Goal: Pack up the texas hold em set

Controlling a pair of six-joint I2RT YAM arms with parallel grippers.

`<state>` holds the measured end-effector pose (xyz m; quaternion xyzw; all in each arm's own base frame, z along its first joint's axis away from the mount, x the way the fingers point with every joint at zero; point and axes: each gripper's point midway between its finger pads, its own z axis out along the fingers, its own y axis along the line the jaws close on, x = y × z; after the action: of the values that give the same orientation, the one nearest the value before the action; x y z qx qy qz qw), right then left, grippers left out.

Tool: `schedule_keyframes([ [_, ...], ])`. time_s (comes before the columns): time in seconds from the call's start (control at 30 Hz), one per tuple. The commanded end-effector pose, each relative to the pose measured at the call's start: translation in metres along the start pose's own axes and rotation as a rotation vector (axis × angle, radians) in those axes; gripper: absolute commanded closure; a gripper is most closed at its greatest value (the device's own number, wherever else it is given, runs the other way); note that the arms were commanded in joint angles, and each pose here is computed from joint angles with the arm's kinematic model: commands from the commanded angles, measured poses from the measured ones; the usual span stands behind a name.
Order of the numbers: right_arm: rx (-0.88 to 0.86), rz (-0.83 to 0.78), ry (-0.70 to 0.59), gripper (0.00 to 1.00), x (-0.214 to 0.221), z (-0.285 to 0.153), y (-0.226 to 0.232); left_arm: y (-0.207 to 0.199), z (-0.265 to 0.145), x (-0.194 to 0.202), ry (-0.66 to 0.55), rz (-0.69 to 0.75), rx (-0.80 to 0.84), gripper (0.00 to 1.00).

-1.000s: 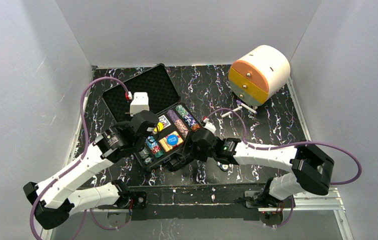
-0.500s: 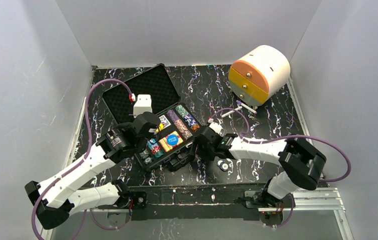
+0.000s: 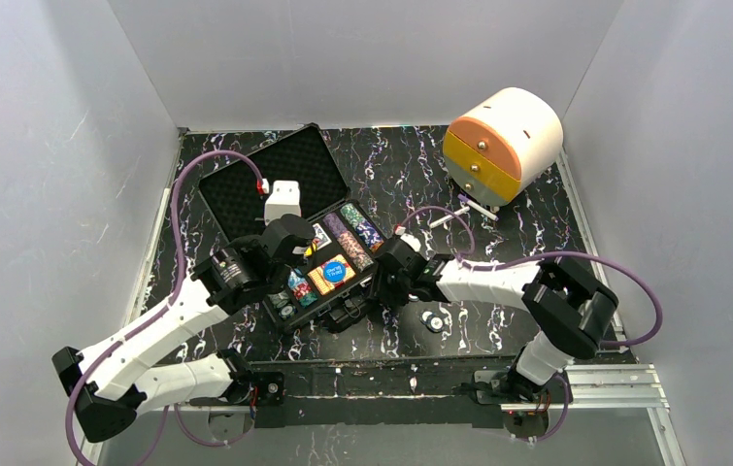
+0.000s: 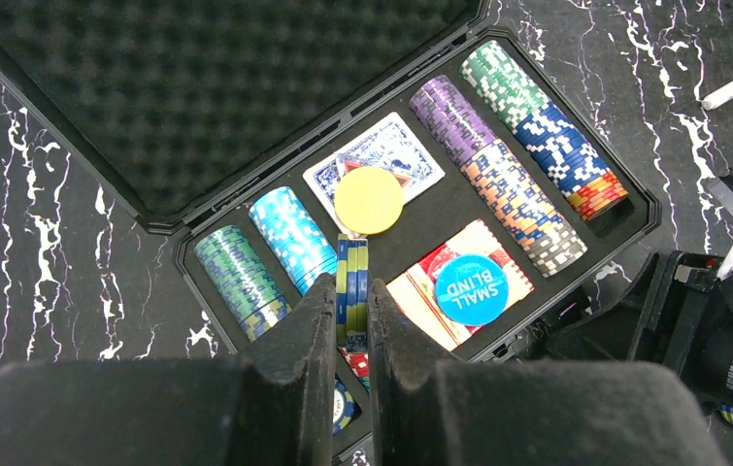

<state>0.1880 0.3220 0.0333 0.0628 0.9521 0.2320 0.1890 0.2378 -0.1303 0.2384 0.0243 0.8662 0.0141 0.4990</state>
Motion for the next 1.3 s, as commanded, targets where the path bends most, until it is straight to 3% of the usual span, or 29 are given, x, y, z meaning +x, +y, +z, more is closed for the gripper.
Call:
schedule_keyframes([
  [0.0, 0.017, 0.004, -0.150, 0.55, -0.050, 0.007, -0.004, 0.002, 0.003, -0.004, -0.019, 0.008, -0.020, 1.00],
  [0.47, 0.013, 0.050, -0.304, 0.57, -0.137, -0.006, -0.020, -0.002, 0.006, -0.003, -0.014, 0.019, -0.019, 1.00],
  [0.63, -0.010, 0.023, -0.314, 0.57, -0.149, -0.008, -0.012, -0.003, 0.007, -0.005, -0.015, 0.018, -0.016, 1.00],
  [0.8, -0.061, -0.003, -0.247, 0.52, -0.133, -0.014, -0.005, -0.004, 0.007, -0.007, -0.018, 0.017, -0.015, 1.00],
  [1.03, -0.189, -0.015, -0.205, 0.29, -0.095, -0.063, 0.013, 0.001, 0.005, -0.010, -0.044, -0.001, -0.024, 1.00],
  [1.27, -0.317, 0.026, -0.070, 0.27, -0.046, -0.069, 0.068, 0.007, 0.002, -0.019, -0.092, -0.044, -0.048, 1.00],
])
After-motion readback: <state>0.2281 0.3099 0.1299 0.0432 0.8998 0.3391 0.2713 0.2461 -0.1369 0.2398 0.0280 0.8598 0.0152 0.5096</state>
